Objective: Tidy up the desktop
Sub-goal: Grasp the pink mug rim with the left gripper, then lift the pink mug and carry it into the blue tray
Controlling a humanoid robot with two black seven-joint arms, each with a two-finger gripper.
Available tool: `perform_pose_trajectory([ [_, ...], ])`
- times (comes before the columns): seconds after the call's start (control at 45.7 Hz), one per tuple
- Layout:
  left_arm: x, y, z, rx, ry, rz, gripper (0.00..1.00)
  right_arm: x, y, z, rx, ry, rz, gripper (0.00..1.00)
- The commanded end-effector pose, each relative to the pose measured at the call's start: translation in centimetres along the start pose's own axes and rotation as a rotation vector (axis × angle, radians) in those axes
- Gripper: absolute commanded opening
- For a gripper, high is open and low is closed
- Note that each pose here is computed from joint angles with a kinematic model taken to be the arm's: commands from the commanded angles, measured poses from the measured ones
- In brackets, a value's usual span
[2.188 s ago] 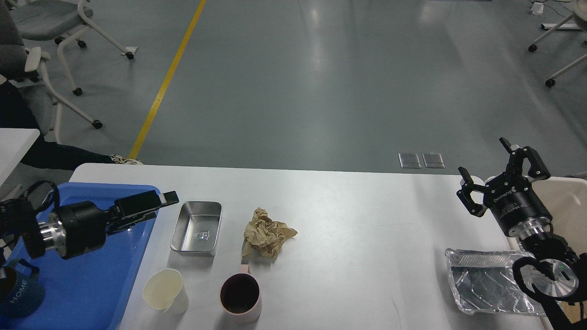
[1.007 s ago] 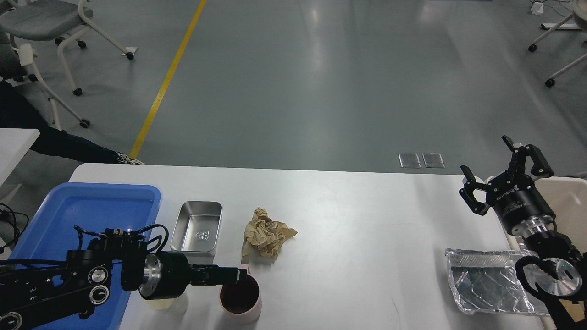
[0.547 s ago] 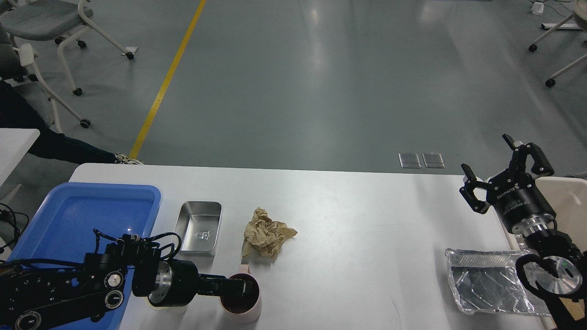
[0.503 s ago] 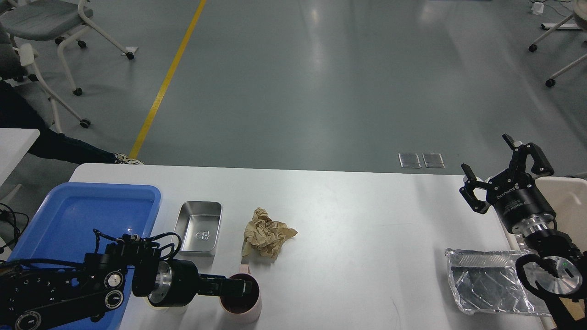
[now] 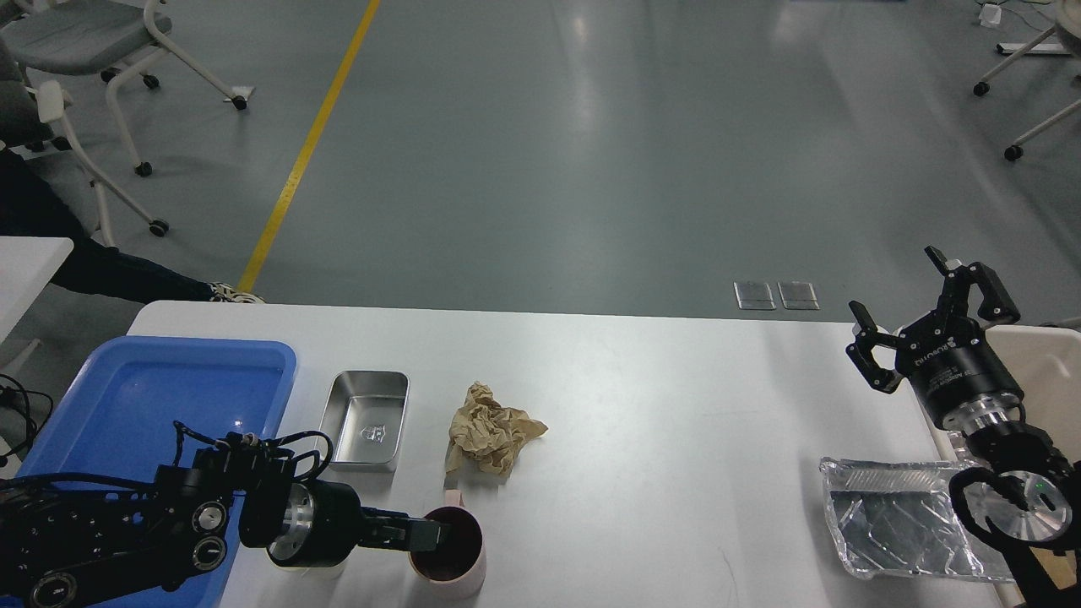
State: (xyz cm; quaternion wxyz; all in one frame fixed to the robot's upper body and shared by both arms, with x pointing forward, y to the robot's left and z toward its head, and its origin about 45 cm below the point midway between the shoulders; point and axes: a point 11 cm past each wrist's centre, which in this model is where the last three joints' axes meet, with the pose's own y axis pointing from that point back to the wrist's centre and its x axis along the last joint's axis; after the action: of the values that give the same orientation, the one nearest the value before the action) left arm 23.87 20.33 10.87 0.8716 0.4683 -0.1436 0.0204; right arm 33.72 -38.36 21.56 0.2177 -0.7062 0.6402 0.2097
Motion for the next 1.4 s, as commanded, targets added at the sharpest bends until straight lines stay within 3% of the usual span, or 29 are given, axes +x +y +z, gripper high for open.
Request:
perform_pose_trajectory([
  [0.0, -0.1, -0.1, -0.1, 0.006, -0.001, -0.004, 0.58, 0.0, 0.0, 0.0, 0.001, 0.0, -0.001, 1.0],
  [0.066, -0.4, -0.1, -0.2, 0.009, -0.002, -0.013, 0.54, 0.0, -0.1, -0.1, 0.001, 0.001, -0.001, 1.0],
  [0.219, -1.1, -0.3, -0.4, 0.009, -0.006, -0.035, 0.34, -0.1, -0.1, -0.1, 0.002, 0.001, -0.002, 1.0],
  [0.635, -1.1, -0.6, -0.2, -0.028, -0.008, -0.041, 0.03, 0.0, -0.2, -0.2, 0.003, 0.003, 0.001, 1.0],
  [1.094, 2.3, 0.8, 1.2, -0.048, -0.077, 0.018, 0.0, 0.0, -0.1, -0.2, 0.003, 0.004, 0.003, 1.0],
  [1.379, 4.2, 5.4, 0.6, -0.023, -0.092, 0.117, 0.0, 0.1, -0.2, -0.4, 0.005, 0.009, 0.003, 1.0],
])
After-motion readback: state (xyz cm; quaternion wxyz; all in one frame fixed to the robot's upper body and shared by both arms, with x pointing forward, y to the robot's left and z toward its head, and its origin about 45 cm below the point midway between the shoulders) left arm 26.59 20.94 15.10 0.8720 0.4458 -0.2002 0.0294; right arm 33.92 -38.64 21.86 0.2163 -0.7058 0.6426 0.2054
